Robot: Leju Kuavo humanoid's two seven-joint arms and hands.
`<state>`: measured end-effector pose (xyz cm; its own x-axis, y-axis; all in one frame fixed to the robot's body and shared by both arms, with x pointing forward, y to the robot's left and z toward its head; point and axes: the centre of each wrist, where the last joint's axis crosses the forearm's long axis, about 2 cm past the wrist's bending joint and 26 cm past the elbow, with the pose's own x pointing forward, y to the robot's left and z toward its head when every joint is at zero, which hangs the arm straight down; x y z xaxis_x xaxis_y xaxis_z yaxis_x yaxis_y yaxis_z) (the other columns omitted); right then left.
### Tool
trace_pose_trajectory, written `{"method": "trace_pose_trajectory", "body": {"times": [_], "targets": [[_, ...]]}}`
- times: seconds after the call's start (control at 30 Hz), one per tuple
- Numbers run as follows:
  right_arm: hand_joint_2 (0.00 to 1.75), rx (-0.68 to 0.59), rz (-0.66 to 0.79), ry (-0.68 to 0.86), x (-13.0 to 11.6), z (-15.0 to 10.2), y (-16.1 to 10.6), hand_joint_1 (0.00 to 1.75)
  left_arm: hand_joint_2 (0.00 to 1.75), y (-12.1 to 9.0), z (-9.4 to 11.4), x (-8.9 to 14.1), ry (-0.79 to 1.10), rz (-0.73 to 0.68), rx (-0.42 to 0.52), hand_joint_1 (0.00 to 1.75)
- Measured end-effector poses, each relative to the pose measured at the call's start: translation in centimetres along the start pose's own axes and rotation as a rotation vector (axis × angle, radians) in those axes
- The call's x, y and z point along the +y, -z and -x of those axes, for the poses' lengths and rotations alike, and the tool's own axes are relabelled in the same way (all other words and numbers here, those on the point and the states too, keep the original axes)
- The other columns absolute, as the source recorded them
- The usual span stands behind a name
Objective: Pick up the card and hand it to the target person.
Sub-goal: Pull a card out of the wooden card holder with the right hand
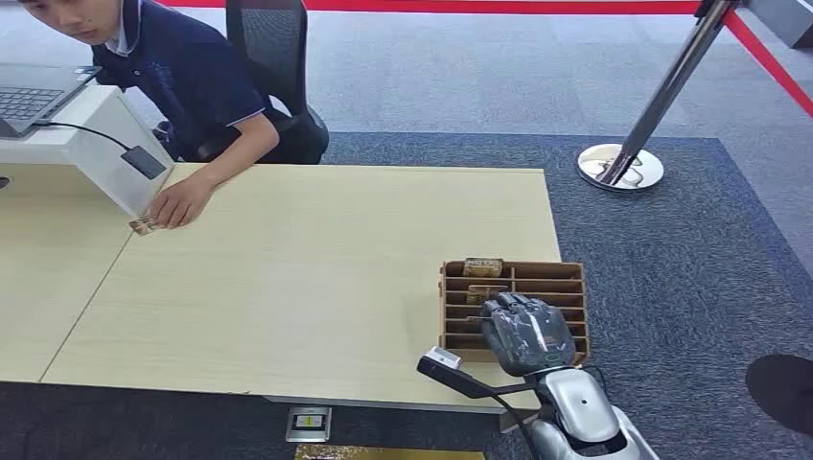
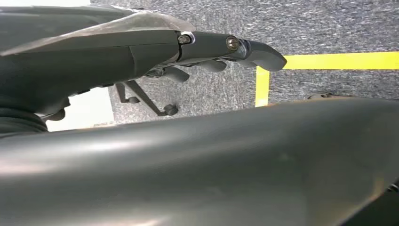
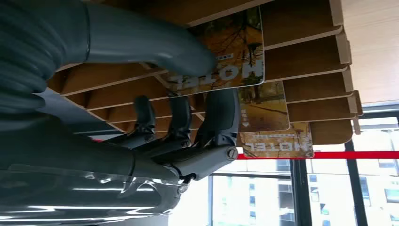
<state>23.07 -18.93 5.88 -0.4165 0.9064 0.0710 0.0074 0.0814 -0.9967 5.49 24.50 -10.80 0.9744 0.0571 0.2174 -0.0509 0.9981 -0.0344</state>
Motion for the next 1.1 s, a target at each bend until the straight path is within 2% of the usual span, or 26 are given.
{"method": "trace_pose_trajectory", "body": {"times": [0.43,0.77,1.1], "targets": [[1.75,0.004,0.044,-0.017,-0.5,-0.3,-0.9,1.75,0.00,0.0,0.0,0.0,-0.001,-0.001,0.000,0.00],[1.75,-0.001,0.171,-0.021,-3.4,0.1,-2.3,1.75,0.00,0.0,0.0,0.1,-0.011,-0.004,-0.002,0.00],[1.75,-0.041,0.272,-0.017,-5.6,1.0,-2.1,1.75,0.00,0.0,0.1,0.1,-0.035,-0.012,-0.007,0.00]]}}
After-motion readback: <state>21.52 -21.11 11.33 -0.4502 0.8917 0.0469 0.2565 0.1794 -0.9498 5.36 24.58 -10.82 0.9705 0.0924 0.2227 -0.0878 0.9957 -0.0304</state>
